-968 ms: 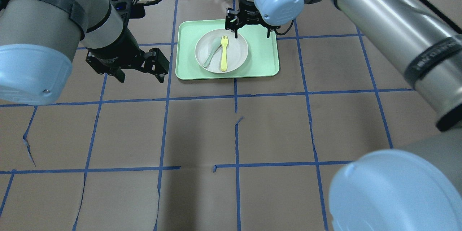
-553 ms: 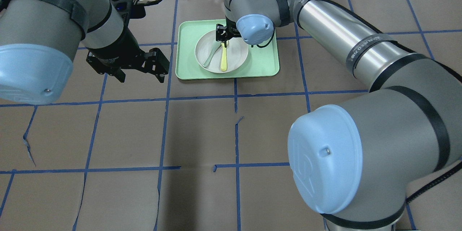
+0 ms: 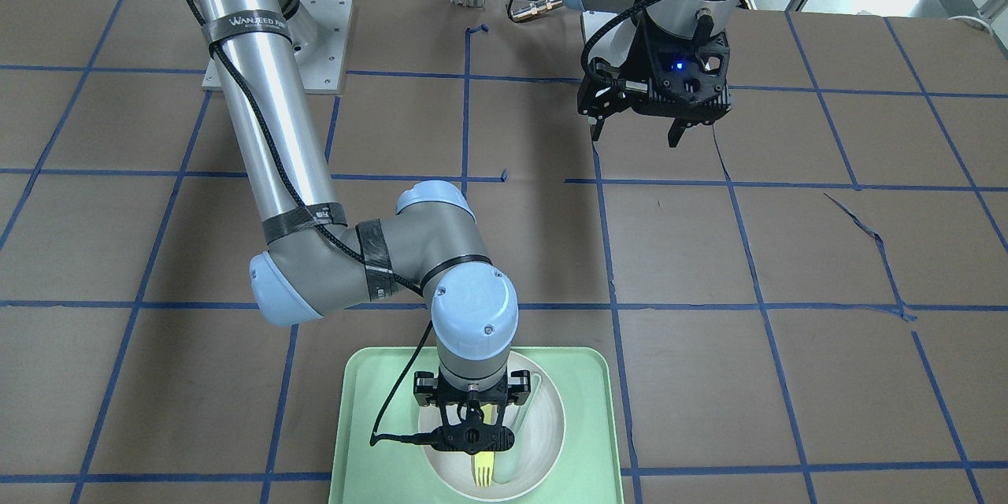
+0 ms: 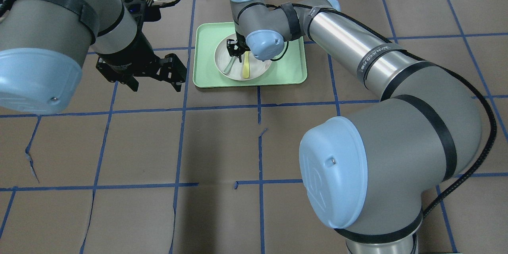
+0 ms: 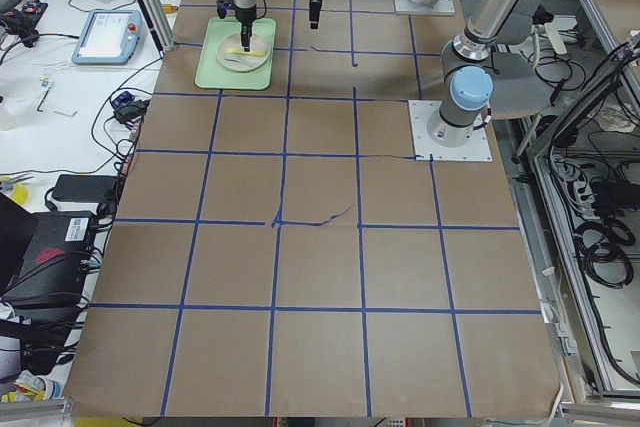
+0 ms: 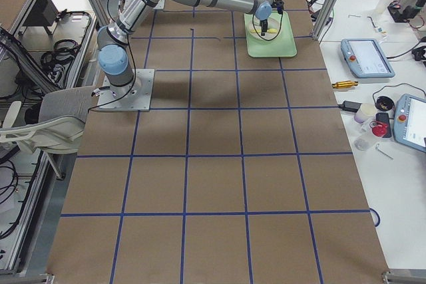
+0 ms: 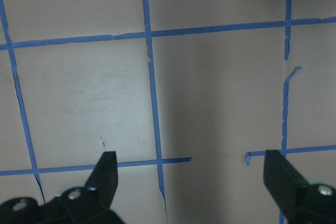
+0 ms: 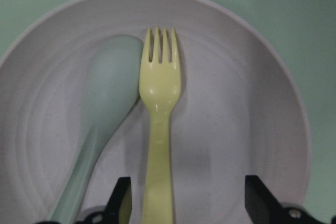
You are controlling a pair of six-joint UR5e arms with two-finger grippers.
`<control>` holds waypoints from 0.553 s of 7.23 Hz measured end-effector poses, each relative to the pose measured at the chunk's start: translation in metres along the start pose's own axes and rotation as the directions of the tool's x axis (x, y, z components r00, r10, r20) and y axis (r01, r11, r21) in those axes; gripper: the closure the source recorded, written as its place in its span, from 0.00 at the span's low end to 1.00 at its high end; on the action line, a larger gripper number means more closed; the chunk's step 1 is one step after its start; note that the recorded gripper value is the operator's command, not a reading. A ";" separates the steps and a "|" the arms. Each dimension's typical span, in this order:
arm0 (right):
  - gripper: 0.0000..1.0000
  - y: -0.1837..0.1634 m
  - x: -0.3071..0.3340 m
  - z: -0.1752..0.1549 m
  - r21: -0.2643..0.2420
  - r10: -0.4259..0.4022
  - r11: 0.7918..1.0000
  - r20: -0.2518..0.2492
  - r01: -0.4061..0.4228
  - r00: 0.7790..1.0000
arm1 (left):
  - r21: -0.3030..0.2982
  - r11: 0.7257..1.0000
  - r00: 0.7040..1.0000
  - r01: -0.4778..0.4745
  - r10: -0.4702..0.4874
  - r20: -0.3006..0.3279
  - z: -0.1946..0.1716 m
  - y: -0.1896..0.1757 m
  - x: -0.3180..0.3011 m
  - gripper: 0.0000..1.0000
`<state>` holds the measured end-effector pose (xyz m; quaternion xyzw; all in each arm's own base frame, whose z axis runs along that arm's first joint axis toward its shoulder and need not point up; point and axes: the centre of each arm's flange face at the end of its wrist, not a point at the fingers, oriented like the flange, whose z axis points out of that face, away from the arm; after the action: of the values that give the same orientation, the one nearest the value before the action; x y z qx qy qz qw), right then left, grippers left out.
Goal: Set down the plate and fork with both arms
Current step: 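Reach the right gripper over the plate and grasp the yellow fork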
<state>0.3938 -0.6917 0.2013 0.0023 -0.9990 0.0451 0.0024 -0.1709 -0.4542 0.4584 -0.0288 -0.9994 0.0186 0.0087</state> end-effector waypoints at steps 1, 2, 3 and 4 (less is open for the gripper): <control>0.38 0.004 -0.005 0.002 -0.004 -0.007 1.000 0.002 0.007 1.000 | 0.000 1.000 1.000 -0.001 0.001 0.000 0.000 0.000 0.000 0.00; 0.48 0.006 -0.009 0.005 -0.010 -0.012 1.000 0.003 0.012 1.000 | 0.000 1.000 1.000 -0.001 0.001 0.000 0.000 0.000 0.000 0.00; 0.54 0.009 -0.010 0.009 -0.016 -0.015 1.000 0.002 0.015 1.000 | -0.001 1.000 1.000 -0.001 0.001 0.000 0.000 0.000 0.001 0.00; 0.73 0.011 -0.011 0.012 -0.022 -0.017 1.000 0.001 0.017 1.000 | -0.001 1.000 1.000 -0.001 0.001 0.000 0.001 0.000 0.001 0.00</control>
<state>0.4047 -0.6819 0.1883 0.0106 -0.9994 0.0343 0.0023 -0.1715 -0.4545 0.4578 -0.0294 -0.9994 0.0179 0.0089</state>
